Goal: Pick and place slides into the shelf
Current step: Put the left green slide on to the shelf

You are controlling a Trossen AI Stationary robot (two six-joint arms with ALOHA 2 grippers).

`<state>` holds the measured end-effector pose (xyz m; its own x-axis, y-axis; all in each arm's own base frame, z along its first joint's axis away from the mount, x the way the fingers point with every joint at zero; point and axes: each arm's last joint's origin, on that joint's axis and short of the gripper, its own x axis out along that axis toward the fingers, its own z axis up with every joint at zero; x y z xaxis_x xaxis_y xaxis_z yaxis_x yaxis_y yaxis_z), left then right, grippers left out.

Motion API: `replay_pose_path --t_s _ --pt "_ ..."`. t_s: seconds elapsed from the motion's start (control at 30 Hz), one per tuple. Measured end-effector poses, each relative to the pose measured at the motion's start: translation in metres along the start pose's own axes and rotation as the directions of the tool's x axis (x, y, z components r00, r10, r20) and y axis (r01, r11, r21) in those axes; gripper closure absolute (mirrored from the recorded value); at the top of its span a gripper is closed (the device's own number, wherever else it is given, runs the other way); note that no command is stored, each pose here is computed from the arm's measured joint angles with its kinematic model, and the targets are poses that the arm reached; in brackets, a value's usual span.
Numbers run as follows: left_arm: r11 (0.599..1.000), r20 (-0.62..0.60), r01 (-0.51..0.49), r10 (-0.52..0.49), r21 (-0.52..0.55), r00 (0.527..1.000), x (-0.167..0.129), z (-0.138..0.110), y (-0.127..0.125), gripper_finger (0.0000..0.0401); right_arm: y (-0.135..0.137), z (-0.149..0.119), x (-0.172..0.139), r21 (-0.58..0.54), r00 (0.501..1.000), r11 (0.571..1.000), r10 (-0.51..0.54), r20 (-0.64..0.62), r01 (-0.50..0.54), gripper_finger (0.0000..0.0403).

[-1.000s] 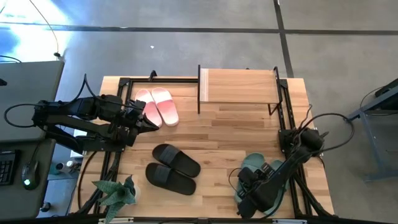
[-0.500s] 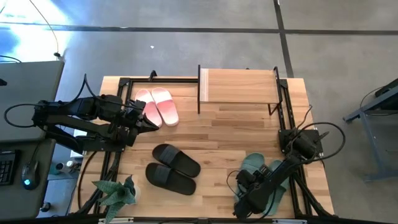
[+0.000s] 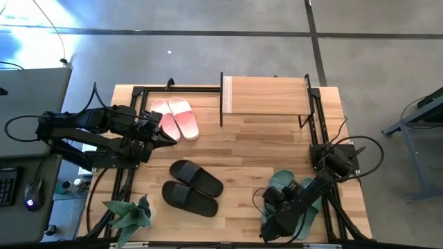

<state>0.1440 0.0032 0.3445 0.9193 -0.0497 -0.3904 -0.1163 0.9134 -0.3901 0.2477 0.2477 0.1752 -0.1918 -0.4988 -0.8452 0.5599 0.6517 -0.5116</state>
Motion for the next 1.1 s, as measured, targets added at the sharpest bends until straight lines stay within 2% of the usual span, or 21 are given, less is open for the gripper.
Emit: replay_pose_path --t_s 0.13,0.4,0.6,0.83,0.97,1.1 --pt "1.000 0.000 0.000 0.000 0.000 1.000 0.000 0.000 0.000 0.0400 0.000 0.003 0.000 0.002 1.000 1.000 -0.002 0.030 0.001 0.0294" --pt "1.000 0.000 0.000 0.000 0.000 1.000 0.000 0.000 0.000 0.0400 -0.001 0.008 0.001 0.001 0.999 1.000 -0.008 0.046 0.008 0.0395" --pt "1.000 0.001 0.000 0.000 0.000 1.000 0.000 0.000 0.000 0.0400 -0.003 0.012 -0.002 -0.006 0.999 1.000 0.008 0.045 -0.008 0.0400" --pt "1.000 0.000 0.001 -0.001 0.000 1.000 0.000 0.000 0.000 0.0400 -0.018 0.032 -0.036 0.014 0.978 0.990 0.133 0.163 -0.137 0.0402" --pt "1.000 0.000 0.000 0.000 0.000 1.000 0.000 0.000 0.000 0.0400 -0.037 0.052 -0.065 0.011 0.933 0.975 0.209 0.293 -0.222 0.0402" --pt "1.000 0.000 0.000 0.000 0.000 1.000 0.000 0.000 0.000 0.0400 -0.063 0.076 -0.095 -0.015 0.860 0.960 0.256 0.441 -0.278 0.0402"
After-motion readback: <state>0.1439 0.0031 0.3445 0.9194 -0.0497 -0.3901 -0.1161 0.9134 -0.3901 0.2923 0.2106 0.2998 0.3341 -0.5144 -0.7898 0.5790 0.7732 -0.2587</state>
